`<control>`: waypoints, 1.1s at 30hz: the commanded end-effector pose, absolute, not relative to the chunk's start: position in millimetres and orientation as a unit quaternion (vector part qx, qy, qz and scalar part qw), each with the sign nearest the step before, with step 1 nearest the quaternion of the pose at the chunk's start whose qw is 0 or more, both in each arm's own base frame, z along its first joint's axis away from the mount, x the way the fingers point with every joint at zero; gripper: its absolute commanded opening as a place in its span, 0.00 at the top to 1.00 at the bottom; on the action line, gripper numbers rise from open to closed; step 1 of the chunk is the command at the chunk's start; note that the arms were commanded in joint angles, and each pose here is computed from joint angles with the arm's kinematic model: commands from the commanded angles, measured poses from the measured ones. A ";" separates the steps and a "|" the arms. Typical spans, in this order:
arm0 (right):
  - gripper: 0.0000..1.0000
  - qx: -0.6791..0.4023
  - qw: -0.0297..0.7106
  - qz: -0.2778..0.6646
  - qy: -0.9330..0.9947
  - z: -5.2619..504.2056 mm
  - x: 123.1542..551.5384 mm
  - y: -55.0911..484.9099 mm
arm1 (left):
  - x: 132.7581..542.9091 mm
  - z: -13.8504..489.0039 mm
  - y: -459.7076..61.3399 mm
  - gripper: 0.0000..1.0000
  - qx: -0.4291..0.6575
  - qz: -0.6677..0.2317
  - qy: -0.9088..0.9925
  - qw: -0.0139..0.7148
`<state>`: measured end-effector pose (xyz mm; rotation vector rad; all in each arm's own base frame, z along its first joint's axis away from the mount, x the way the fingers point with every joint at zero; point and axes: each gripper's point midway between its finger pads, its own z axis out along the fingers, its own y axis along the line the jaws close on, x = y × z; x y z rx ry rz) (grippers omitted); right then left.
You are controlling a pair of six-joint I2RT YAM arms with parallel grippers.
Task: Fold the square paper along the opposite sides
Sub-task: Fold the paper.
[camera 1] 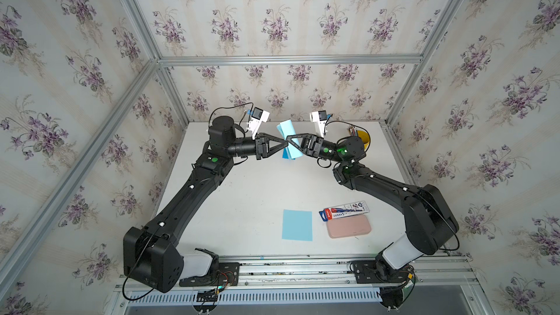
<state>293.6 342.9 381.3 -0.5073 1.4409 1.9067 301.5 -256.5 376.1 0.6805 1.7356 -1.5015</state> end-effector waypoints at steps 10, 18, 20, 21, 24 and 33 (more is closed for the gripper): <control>0.66 -0.205 0.356 0.716 0.565 376.8 293.3 347.3 | 300.3 376.5 -255.6 0.79 0.273 -0.574 0.674 0.376; 0.65 -0.211 0.362 0.713 0.563 383.1 290.3 345.7 | 304.1 372.4 -254.3 0.94 0.265 -0.566 0.682 0.378; 0.64 -0.213 0.364 0.712 0.562 385.6 289.0 345.0 | 306.4 371.7 -253.9 0.97 0.261 -0.565 0.685 0.378; 0.63 -0.213 0.364 0.711 0.563 385.8 288.8 344.6 | 307.4 371.2 -253.8 1.00 0.260 -0.565 0.686 0.377; 0.60 -0.217 0.367 0.709 0.562 387.1 287.3 343.9 | 308.4 370.7 -253.9 1.00 0.258 -0.566 0.687 0.376; 0.39 -0.241 0.345 0.719 0.553 395.5 290.8 319.8 | 287.0 386.6 -255.6 1.00 0.314 -0.586 0.643 0.382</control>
